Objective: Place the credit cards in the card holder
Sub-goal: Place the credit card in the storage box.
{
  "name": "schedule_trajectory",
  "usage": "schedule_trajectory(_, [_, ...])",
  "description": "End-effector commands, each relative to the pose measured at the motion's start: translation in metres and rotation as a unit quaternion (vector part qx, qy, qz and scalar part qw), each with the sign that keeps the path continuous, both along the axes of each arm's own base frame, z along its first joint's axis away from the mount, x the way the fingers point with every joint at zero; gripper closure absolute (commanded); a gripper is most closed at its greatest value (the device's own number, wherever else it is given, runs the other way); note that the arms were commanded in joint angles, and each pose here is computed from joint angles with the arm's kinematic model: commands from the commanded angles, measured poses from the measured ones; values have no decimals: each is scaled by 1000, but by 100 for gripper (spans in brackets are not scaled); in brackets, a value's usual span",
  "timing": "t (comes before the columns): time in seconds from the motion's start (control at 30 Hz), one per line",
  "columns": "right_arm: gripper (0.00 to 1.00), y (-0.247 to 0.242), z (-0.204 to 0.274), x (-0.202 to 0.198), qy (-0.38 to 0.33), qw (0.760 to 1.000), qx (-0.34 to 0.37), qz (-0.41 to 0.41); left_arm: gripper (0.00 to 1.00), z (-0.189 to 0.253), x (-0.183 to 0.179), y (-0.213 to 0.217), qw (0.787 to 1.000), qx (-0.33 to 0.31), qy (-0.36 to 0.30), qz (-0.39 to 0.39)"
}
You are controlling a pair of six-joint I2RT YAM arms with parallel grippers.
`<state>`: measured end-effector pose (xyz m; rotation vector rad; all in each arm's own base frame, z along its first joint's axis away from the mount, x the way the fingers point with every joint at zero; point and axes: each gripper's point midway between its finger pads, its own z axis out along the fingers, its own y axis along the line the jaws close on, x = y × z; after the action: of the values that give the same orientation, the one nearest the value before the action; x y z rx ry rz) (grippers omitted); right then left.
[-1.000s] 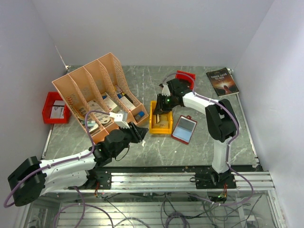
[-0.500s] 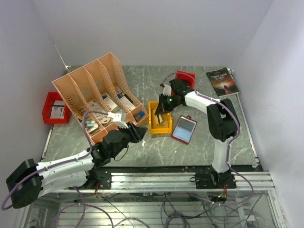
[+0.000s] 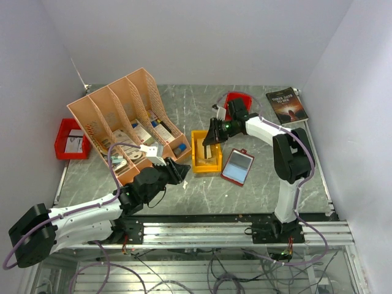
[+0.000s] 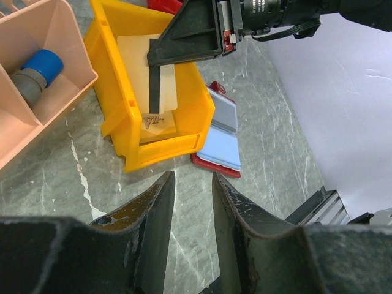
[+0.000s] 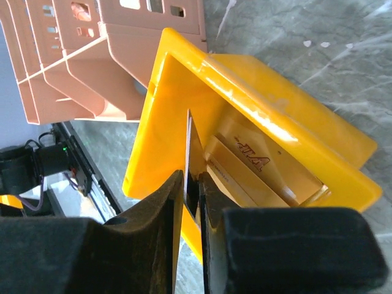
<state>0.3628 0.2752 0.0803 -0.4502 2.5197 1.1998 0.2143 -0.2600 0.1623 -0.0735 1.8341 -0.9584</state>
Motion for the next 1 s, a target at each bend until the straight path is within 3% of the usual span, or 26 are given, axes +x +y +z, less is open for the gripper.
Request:
schedule_trajectory(0.0, [83,8,-6,-5,22,1000,17,11,58,10,6,1,1000,-8,-14,12])
schedule_trajectory(0.2, [86,12,-21,-7,39,999,6,14,58,9,7,1,1000,-5,-13,12])
schedule_trajectory(0.4, [80,9,-12,-6,26,999,8,17,58,7,6,3,1000,-5,-12,14])
schedule_trajectory(0.97, [80,3,0,-4,10,1000,10,8,58,9,4,3,1000,-12,-14,11])
